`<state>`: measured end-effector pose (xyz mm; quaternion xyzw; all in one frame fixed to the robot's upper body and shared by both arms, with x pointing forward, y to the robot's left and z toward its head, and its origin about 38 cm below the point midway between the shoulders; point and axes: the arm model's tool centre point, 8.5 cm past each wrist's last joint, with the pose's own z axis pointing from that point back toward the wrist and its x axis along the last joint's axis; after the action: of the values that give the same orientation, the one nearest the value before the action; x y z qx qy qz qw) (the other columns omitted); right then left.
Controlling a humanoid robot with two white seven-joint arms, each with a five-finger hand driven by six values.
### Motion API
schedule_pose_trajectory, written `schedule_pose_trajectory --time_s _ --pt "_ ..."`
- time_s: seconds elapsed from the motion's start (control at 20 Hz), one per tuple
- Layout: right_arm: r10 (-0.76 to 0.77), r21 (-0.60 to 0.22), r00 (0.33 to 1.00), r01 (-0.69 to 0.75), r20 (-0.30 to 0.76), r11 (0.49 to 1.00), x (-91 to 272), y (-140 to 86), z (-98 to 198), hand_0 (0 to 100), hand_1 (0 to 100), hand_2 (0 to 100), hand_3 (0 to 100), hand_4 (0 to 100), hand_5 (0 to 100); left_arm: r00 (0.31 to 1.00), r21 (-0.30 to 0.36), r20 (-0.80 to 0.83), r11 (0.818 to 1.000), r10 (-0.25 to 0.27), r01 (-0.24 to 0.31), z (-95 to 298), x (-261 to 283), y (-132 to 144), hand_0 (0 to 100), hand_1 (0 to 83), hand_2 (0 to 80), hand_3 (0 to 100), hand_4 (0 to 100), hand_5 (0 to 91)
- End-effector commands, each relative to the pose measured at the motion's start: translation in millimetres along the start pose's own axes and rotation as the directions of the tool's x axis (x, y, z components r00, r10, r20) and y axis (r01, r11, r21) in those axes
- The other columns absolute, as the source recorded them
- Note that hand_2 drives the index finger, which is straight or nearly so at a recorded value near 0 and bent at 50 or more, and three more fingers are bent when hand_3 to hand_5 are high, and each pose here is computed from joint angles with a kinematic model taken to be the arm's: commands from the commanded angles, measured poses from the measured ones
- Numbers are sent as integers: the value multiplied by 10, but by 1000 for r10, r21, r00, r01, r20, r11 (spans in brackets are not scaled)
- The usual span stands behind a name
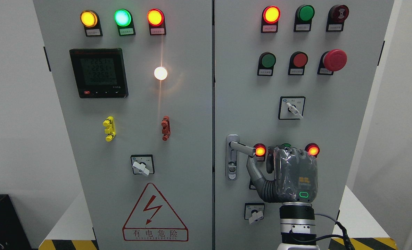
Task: Release door handle
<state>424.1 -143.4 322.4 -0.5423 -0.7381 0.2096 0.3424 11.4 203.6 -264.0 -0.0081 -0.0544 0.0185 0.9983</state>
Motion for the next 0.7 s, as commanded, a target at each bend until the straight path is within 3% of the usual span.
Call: schedule_pose_trajectory --time_s 0.0,0.65 --pt "-2 3 1000 2 0 1000 -3 4 -3 539 375 953 1000 964 1000 1000 3 -2 1000 -4 4 -2 78 9 120 556 0 0 0 0" --pt "-21 6 1000 21 0 1000 0 6 -8 565 364 942 1000 963 1000 1000 3 -2 1000 -2 2 -2 78 9 120 556 0 0 0 0"
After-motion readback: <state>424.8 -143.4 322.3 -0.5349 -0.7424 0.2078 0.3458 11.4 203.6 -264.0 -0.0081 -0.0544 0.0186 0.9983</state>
